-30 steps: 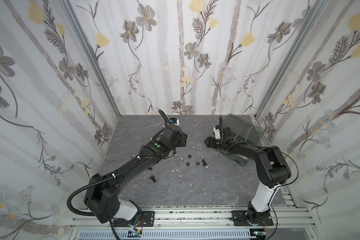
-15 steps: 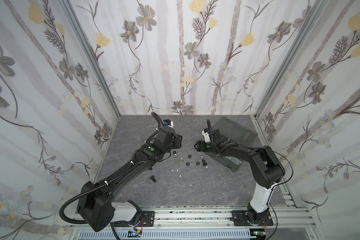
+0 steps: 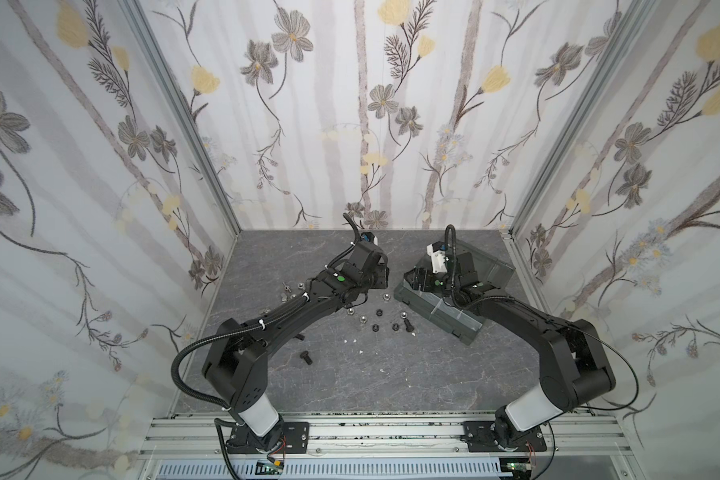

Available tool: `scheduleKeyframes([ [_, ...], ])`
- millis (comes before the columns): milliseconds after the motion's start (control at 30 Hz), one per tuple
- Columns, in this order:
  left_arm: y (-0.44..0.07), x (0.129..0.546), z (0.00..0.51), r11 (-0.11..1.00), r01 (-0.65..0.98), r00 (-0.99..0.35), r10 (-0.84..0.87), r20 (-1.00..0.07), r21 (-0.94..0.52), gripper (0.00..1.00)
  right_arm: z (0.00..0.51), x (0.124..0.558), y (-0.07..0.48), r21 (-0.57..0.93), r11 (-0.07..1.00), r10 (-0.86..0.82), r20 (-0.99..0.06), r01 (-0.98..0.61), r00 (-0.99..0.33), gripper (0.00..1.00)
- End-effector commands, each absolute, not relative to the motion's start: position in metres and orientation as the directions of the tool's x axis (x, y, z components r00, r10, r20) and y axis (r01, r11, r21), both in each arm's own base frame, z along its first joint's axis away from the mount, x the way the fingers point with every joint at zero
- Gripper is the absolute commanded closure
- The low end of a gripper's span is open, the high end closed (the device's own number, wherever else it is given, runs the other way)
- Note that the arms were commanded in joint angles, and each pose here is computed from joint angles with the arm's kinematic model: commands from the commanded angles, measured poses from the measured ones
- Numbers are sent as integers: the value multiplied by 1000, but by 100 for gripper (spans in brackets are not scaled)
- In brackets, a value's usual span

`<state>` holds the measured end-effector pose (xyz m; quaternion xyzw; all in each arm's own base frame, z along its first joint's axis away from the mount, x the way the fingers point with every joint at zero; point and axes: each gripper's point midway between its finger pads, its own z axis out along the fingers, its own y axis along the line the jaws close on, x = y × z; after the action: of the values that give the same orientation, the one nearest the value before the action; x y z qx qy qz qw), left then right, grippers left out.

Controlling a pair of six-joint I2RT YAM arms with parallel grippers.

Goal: Sort the screws and nuts into containers
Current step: 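Carry the held bolt with the left gripper over the organizer compartment, then open the left gripper to drop the bolt into the compartment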

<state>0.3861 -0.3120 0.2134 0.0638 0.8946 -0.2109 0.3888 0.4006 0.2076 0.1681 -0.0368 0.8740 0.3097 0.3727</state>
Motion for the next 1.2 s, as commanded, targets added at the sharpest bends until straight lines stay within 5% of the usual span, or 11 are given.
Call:
scheduleKeyframes([
  [0, -339, 397, 210, 889, 327, -688, -8, -726, -320, 62, 185, 390, 190, 546, 781, 224, -696, -301, -682, 19],
  [600, -446, 424, 129, 860, 421, -761, 162, -629, -287, 63, 207, 330, 114, 566, 792, 381, -752, -229, -539, 18],
  [1167, -450, 450, 90, 901, 372, -787, 178, -591, -224, 58, 209, 324, 113, 552, 794, 364, -768, -254, -528, 17],
])
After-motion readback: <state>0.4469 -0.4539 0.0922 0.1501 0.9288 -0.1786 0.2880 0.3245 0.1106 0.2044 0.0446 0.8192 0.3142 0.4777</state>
